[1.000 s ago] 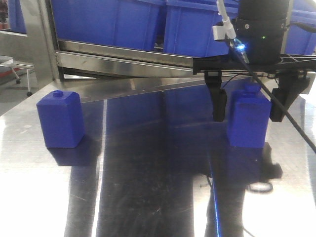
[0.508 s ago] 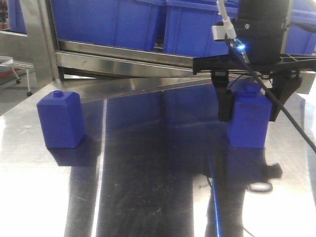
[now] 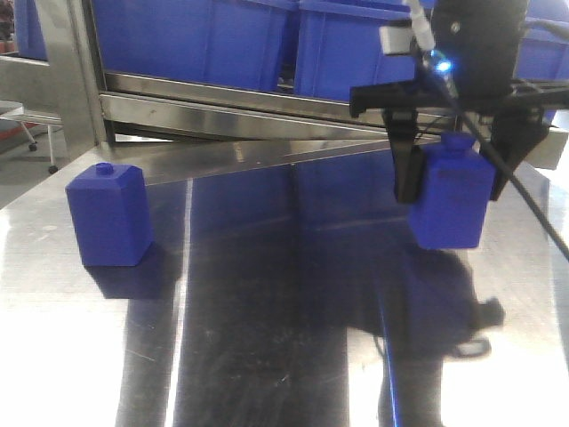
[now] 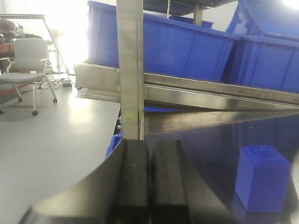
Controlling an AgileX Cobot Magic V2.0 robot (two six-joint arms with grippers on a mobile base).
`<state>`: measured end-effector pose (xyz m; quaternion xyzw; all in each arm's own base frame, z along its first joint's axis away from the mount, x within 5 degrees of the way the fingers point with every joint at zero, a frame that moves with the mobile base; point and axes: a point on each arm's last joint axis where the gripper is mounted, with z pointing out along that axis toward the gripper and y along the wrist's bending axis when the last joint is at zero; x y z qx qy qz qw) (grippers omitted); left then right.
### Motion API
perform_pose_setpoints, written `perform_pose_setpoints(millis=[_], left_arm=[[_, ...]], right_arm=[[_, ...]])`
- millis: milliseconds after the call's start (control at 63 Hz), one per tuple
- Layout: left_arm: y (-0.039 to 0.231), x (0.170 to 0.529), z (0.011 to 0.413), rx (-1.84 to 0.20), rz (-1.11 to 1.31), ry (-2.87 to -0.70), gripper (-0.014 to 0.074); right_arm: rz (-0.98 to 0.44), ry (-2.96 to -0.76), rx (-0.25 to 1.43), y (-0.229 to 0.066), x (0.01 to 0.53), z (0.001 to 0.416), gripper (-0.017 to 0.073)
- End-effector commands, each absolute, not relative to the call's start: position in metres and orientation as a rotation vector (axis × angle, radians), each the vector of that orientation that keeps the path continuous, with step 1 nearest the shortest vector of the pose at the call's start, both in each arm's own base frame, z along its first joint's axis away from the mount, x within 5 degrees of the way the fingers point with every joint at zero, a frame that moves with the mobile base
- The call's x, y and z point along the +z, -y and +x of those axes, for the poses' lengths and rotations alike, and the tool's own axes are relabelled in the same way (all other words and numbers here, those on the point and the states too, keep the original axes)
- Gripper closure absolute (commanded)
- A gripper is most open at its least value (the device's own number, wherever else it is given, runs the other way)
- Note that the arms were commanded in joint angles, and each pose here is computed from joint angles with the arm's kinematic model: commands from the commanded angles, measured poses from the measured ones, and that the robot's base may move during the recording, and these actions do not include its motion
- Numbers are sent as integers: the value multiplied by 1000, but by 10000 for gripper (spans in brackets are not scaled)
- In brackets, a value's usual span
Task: Pick and sort blue part to right shelf
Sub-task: 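Raise the held blue part up and away from the table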
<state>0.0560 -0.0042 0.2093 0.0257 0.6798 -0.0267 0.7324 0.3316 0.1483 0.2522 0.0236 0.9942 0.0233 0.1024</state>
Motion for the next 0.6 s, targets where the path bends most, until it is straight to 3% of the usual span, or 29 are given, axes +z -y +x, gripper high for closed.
perform_pose_setpoints(millis=[0,317,413,587], left_arm=[[4,211,55,-71,46,-1414,470],[4,211,55,-71,46,-1414,470],[4,211,55,-71,46,-1414,470],[4,211,55,-71,46,-1414,470]], right_arm=[[-67,-2787,121,-141,292,327,278],[-309,-2619,154,-108,313,314,278],[-298,-2569,154,-91,315,307,278],[-125,-2450,185,-57,321,288,278]])
